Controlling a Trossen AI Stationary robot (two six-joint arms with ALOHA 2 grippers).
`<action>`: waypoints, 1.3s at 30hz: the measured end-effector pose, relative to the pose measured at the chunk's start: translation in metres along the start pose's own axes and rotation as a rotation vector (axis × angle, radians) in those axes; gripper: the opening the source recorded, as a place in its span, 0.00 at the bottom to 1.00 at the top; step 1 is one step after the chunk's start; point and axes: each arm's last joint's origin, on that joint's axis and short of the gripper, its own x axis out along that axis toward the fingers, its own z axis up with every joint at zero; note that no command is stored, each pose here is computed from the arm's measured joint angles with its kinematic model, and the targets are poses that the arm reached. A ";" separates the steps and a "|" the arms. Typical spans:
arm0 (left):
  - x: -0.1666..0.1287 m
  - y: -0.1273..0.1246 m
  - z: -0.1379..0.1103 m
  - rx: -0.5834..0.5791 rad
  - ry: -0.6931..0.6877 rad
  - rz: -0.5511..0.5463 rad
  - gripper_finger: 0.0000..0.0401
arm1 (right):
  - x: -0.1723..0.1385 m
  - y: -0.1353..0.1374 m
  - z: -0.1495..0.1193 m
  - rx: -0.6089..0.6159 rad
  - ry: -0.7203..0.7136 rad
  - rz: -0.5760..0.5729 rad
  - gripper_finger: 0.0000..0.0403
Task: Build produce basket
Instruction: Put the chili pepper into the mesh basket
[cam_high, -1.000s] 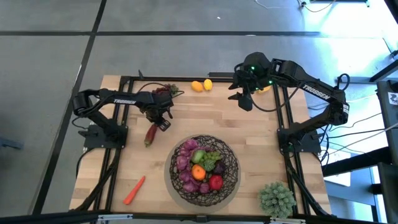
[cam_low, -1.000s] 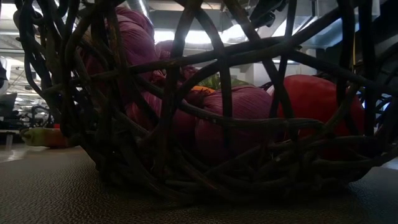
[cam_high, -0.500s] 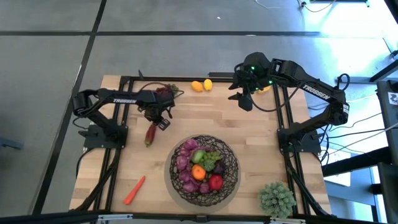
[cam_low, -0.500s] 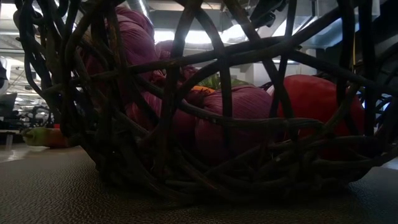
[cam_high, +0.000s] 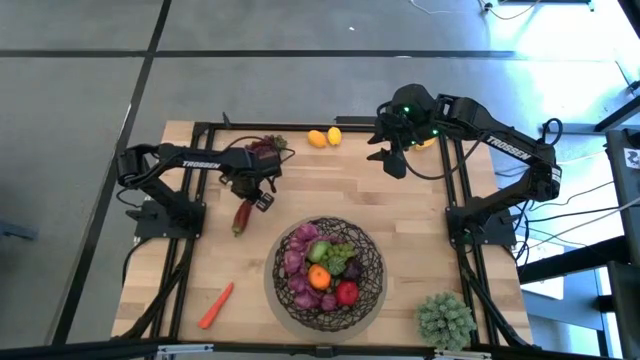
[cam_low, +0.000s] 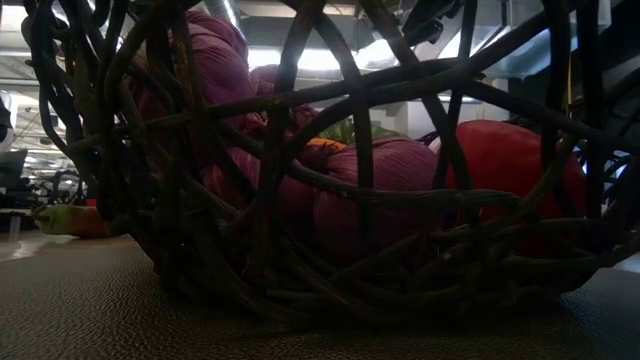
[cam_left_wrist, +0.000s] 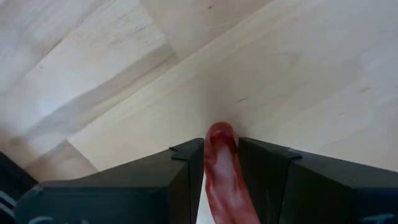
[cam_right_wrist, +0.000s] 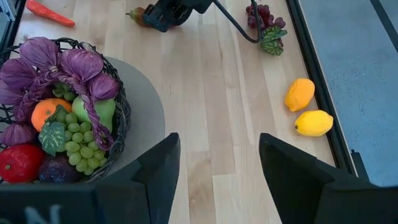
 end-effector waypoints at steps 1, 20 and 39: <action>0.000 0.000 0.000 -0.009 0.001 0.000 0.22 | 0.000 0.000 0.000 0.000 0.000 0.000 0.52; 0.007 -0.001 -0.002 -0.058 -0.020 -0.021 0.22 | 0.000 0.000 0.000 0.000 0.000 0.000 0.52; 0.021 -0.013 -0.008 -0.004 0.036 -0.006 0.22 | 0.000 0.000 -0.002 0.004 0.016 0.004 0.52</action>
